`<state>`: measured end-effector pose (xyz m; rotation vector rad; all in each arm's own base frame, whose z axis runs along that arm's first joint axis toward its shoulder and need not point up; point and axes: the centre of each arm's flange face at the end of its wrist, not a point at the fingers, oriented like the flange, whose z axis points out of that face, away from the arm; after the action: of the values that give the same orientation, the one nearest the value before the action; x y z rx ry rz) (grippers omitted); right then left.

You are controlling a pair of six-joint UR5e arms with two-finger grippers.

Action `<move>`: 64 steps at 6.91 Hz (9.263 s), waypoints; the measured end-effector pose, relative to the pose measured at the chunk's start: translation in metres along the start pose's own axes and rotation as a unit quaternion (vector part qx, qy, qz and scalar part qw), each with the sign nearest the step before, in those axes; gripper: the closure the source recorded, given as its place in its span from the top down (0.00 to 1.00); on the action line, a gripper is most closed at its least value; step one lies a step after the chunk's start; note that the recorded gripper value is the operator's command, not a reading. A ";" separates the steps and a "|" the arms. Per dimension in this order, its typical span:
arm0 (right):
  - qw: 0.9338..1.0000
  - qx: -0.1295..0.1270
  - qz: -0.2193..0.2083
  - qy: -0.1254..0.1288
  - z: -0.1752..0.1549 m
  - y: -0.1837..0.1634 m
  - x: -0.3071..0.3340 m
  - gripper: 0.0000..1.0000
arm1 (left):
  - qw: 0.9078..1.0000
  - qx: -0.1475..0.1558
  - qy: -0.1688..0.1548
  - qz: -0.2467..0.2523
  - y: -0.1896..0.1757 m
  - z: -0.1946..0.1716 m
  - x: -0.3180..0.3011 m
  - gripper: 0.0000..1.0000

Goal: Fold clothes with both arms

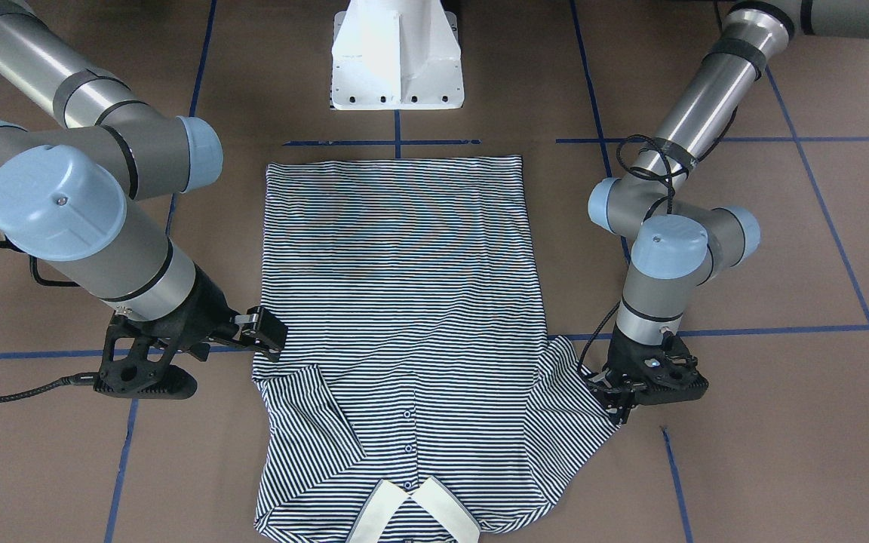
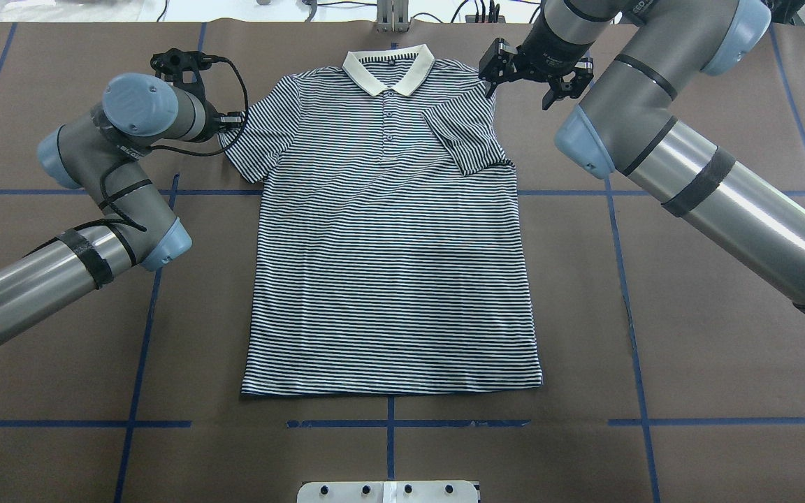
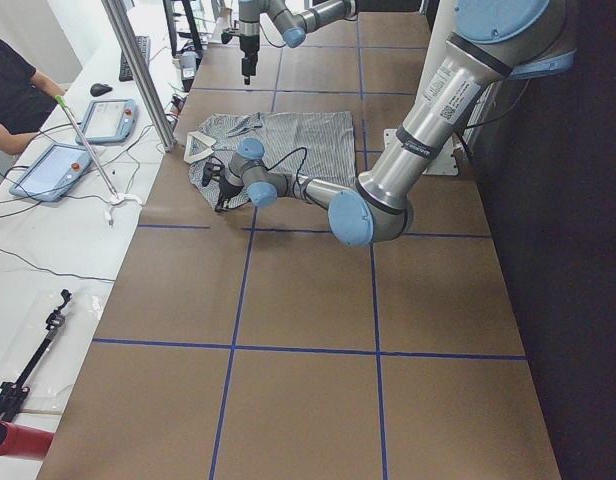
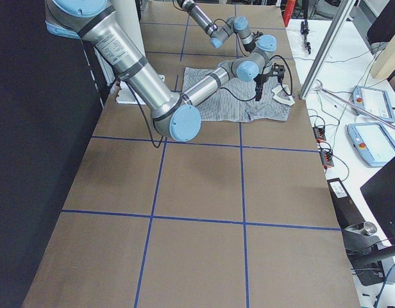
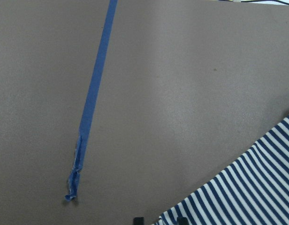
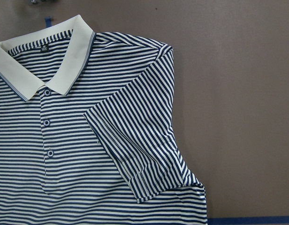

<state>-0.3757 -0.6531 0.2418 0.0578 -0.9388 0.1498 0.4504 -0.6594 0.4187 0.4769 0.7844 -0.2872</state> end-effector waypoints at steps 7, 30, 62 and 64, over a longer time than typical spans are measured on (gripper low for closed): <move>1.000 -0.001 -0.006 0.002 0.002 0.000 0.008 1.00 | 0.994 -0.027 -0.005 -0.103 -0.029 -0.060 0.173 0.00; 0.995 0.001 0.059 0.079 0.119 0.386 0.062 0.19 | 0.992 -0.089 0.094 0.008 0.052 -0.275 0.094 1.00; 0.998 0.015 0.059 -0.006 0.031 0.368 0.030 0.00 | 0.961 -0.193 -0.091 -0.174 0.347 -0.220 0.100 0.21; 0.998 0.015 0.060 -0.006 0.031 0.368 0.030 0.00 | 0.961 -0.194 -0.089 -0.174 0.346 -0.222 0.103 0.00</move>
<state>-0.4394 -0.2903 0.2787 0.0304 -0.9523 0.2742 0.5304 -0.2567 0.3124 -0.0602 0.7231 -0.4844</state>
